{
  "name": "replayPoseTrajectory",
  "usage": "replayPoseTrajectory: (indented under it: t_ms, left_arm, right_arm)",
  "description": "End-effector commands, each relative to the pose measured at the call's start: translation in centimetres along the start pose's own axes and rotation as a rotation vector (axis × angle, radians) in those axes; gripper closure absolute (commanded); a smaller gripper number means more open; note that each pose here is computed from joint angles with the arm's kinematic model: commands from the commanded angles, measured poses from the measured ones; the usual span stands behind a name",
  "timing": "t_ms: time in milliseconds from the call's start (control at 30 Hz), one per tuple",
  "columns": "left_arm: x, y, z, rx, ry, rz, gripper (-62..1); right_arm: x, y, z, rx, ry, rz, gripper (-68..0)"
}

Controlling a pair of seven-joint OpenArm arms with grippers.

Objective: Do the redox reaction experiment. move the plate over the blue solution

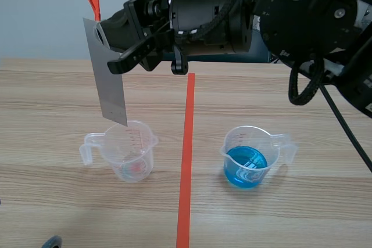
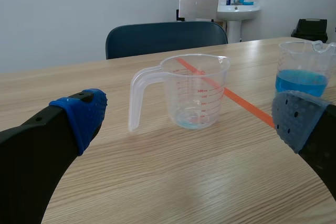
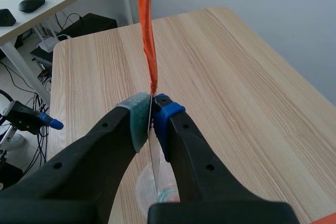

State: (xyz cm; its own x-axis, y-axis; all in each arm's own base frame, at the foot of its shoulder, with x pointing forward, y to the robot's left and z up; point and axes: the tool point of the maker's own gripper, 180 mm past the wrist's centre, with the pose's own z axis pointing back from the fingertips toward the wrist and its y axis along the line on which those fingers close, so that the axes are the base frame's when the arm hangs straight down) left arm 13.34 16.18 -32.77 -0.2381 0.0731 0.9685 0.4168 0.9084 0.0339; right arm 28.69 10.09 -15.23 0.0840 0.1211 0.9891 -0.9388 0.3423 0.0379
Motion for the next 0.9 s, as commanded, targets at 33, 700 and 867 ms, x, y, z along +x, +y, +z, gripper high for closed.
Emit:
replayPoseTrajectory:
  t_ms: [33,700,867]
  left_arm:
    - [0.5,0.1,0.3,-0.004,-0.012,-0.007,-62.3]
    - [0.5,0.1,0.3,-0.004,-0.012,-0.007,-62.3]
    - [0.5,0.2,0.3,-0.004,-0.013,-0.007,-62.3]
  right_arm:
    - [1.8,-0.3,0.2,-0.003,-0.041,0.024,-0.4]
    - [1.2,-1.4,1.7,-0.013,-0.021,0.004,-0.4]
    - [1.2,-2.1,2.9,-0.009,-0.014,-0.008,-0.4]
